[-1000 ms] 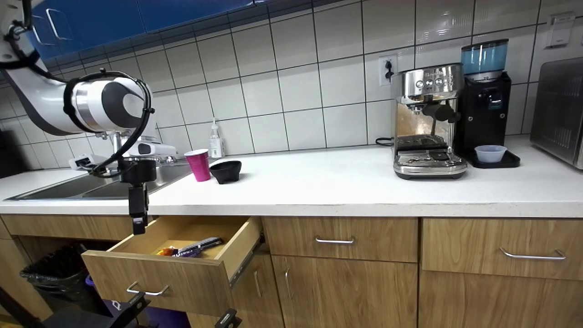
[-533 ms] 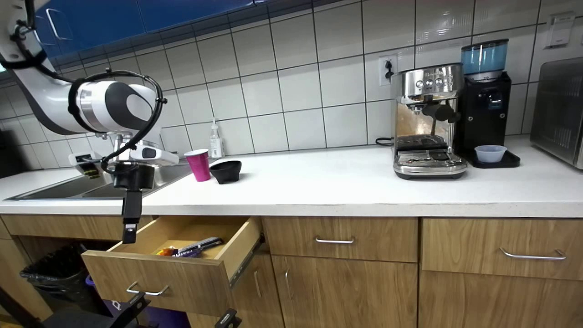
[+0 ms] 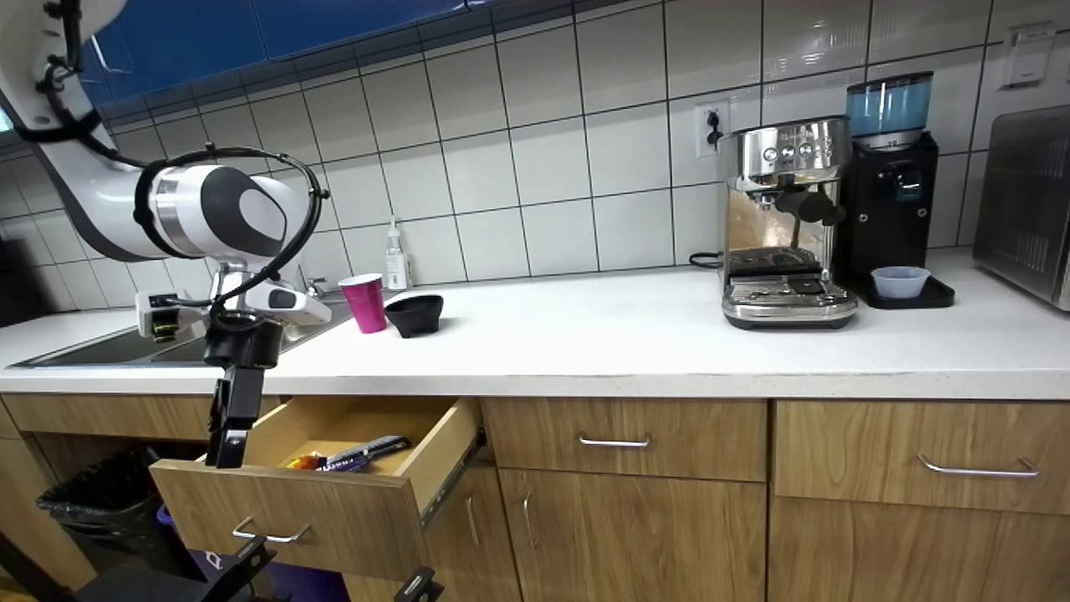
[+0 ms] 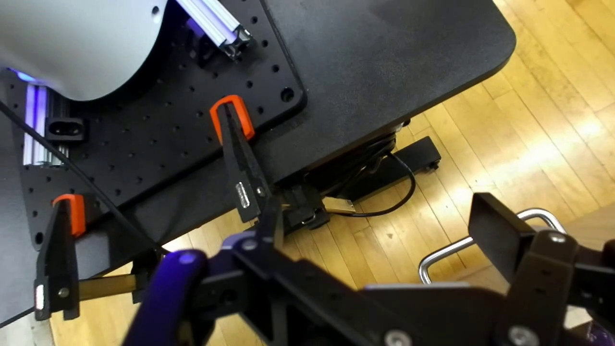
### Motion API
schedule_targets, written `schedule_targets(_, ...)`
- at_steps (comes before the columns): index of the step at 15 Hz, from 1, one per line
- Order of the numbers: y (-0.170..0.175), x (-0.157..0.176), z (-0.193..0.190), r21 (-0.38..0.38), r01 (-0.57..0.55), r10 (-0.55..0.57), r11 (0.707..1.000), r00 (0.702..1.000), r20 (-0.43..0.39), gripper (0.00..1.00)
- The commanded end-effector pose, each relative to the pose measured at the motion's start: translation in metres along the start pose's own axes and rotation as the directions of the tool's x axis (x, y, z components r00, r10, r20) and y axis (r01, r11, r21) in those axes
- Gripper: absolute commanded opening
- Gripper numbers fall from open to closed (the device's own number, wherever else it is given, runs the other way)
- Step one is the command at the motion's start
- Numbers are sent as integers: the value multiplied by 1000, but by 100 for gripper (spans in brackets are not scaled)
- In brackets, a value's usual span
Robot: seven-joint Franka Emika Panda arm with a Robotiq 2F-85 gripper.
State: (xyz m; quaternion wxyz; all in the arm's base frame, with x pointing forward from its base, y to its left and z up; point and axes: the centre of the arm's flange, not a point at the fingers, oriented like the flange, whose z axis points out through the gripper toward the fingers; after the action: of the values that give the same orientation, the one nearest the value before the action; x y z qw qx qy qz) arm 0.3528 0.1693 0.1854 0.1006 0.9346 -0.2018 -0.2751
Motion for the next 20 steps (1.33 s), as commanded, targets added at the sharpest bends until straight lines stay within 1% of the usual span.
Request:
schedule_targets(1, -3, 7, 9, -9, 36, -36, 999, 999, 16, 100)
schedule_targets(9, -19, 20, 32, -30, 59, -59, 998, 998, 28, 100)
schedule_targets(12, -27, 28, 37, -22, 62, -62, 998, 998, 8, 100)
schedule_targets(18, -43, 52, 39, 11, 56, -55, 998, 996, -70, 100)
schedule_targets(20, -46, 58, 38, 17, 55, -53, 998, 995, -83, 100)
